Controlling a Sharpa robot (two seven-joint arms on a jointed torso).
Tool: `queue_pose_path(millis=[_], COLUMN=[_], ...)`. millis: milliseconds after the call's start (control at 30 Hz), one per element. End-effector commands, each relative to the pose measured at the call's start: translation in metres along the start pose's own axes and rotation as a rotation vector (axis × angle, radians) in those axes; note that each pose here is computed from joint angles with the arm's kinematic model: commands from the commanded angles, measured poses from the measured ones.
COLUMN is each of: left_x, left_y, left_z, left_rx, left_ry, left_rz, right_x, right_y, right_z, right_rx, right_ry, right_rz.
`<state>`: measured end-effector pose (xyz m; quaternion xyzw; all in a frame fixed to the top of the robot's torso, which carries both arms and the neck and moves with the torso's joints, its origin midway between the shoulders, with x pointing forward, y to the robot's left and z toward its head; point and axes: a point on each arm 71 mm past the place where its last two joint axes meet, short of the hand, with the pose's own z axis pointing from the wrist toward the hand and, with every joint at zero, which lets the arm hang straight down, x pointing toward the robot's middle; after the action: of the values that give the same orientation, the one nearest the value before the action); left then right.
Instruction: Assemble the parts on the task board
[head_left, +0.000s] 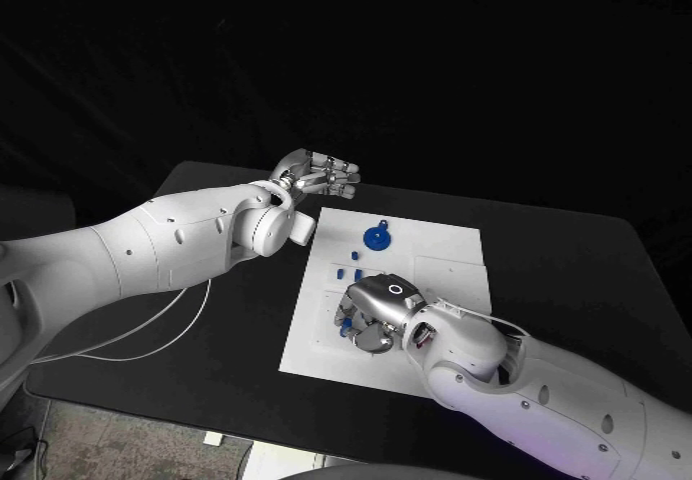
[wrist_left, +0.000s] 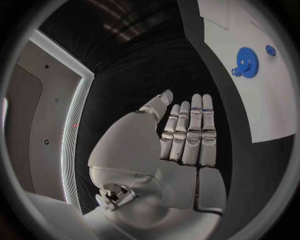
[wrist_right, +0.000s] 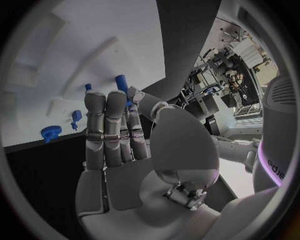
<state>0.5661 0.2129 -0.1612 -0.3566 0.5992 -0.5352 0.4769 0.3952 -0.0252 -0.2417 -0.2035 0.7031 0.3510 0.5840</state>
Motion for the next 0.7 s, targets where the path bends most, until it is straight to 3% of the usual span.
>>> queue_pose_path(millis=[33,400,700], left_x=[0.0027,0.0018,0.0011], left_y=[-0.001,-0.0007,-0.0005], left_z=[0.0006,0.0005,0.0006], left_rx=[0.004,0.002,0.001], left_ry=[0.016,0.016,0.015], left_rz=[-0.011,-0.011,-0.01], right_x=[0.002,0.011,0.014], right_y=[0.001,-0.004,-0.003], right_z=[0.0,-0.001,0.0], right_rx=[0.0,0.02,0.017], right_ry=[0.015,0.068,0.074], right_rz=[-0.019,-0.046,-0.059])
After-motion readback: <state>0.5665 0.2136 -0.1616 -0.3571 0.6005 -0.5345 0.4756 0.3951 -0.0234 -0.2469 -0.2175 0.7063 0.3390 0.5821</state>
